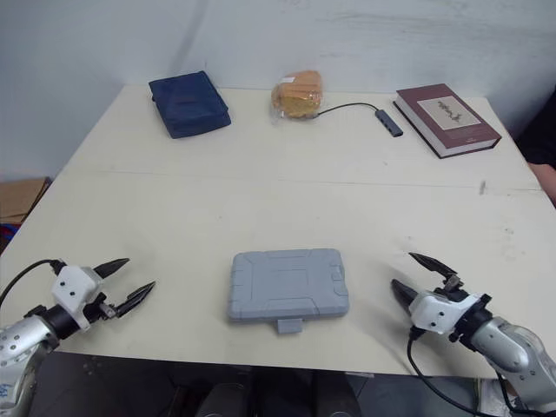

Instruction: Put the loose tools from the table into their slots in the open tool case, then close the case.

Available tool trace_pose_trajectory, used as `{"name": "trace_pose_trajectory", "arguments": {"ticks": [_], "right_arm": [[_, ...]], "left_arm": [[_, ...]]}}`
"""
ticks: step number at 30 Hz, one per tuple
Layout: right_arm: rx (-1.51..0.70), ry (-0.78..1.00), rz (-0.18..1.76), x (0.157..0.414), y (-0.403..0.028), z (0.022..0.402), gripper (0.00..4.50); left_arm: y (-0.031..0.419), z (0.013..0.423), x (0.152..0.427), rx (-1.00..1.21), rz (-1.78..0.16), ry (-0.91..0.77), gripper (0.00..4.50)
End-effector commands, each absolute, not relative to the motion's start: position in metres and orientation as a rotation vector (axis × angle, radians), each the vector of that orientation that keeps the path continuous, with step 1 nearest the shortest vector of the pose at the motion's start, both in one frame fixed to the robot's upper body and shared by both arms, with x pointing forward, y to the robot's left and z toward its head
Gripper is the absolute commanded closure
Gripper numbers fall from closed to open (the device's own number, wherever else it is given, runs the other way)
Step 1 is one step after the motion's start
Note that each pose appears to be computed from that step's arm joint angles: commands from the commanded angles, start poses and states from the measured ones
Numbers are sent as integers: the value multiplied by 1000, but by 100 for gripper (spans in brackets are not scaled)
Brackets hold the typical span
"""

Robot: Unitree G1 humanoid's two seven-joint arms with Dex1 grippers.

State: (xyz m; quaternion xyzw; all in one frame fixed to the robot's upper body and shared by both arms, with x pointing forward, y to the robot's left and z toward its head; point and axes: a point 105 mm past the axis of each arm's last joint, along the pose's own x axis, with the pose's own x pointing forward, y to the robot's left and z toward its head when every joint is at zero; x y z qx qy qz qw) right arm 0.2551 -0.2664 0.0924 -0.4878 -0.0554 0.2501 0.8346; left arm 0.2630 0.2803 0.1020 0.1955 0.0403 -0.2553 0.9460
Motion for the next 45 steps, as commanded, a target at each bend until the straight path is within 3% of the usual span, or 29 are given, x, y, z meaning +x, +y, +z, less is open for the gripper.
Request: {"name": "trace_pose_trajectory", "arguments": {"ticks": [1, 2, 4, 7, 9, 17, 20, 28, 34, 45], "right_arm": [[-777, 11, 606, 248, -261, 96, 110], [-690, 114, 666, 240, -257, 88, 137], [-530, 99, 752, 231, -235, 95, 217], [-450, 129, 895, 216, -212, 98, 384], [-456, 147, 963, 209, -203, 98, 450], [-452, 291, 1194, 193, -163, 79, 450], [-428, 308, 1189, 197, -158, 77, 450], [-547, 300, 1234, 199, -152, 47, 450], [-539, 155, 1100, 244, -151, 61, 450], [-599, 66, 1060, 314, -136, 75, 450]], "left_arm": [[260, 126, 272, 356, -603, 8, 94], [255, 128, 272, 339, -631, 5, 122], [240, 132, 273, 335, -712, 7, 192], [220, 136, 278, 363, -822, 19, 342], [210, 137, 285, 391, -871, 23, 435], [175, 120, 328, 509, -1009, 103, 443], [156, 116, 340, 497, -1071, 84, 443], [116, 93, 347, 468, -1156, 154, 443], [126, 91, 341, 434, -1122, 151, 443], [143, 95, 305, 284, -994, 118, 443]]}}
